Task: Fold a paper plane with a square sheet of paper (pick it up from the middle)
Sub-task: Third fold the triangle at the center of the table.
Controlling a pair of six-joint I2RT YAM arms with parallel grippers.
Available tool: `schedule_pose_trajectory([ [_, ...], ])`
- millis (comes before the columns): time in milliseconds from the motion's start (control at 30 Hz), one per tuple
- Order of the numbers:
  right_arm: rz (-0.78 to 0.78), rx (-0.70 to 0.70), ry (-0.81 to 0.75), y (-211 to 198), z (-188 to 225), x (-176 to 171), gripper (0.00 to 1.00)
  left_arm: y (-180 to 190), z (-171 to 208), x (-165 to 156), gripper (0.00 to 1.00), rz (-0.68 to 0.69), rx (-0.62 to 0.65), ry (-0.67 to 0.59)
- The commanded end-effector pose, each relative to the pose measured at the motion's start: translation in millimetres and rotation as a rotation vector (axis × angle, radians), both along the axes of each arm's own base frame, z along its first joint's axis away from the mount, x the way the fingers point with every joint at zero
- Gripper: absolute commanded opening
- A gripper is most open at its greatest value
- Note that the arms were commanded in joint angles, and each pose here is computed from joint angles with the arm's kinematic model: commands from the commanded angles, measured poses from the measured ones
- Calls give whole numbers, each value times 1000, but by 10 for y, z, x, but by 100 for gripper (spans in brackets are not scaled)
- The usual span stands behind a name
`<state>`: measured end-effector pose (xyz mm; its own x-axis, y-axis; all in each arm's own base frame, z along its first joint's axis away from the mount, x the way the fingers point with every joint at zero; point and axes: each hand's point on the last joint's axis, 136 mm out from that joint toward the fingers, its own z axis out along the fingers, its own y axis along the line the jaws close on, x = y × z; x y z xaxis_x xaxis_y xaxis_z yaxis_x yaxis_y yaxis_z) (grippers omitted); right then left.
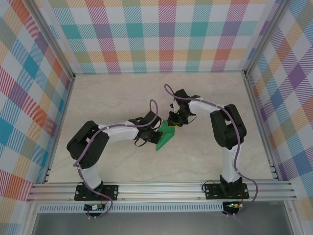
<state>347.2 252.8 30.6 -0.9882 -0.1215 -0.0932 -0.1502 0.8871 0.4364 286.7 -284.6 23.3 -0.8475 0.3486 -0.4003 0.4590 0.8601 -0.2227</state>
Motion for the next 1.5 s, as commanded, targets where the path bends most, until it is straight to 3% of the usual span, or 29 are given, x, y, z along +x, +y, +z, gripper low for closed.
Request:
schedule_pose_trajectory([
  [0, -67, 28, -99, -101, 434, 25, 20, 122, -107, -57, 0, 29, 28, 38],
  [100, -101, 100, -110, -116, 530, -106, 19, 130, -97, -65, 0, 32, 26, 36],
  [267, -100, 370, -45, 147, 639, -404, 14, 112, -78, -73, 0, 29, 10, 33],
  [367, -102, 433, -13, 217, 609, -519, 14, 93, -79, -75, 0, 25, -1, 36],
  [833, -55, 400, 72, 404, 324, -644, 13, 24, -30, -28, 0, 9, -18, 23],
  [1167, -113, 158, -57, 92, 321, -159, 15, 5, 4, 1, 0, -3, -11, 19],
  [1467, -76, 62, 17, 95, -89, 26, 13, 23, 84, 14, 0, 0, -10, -1],
])
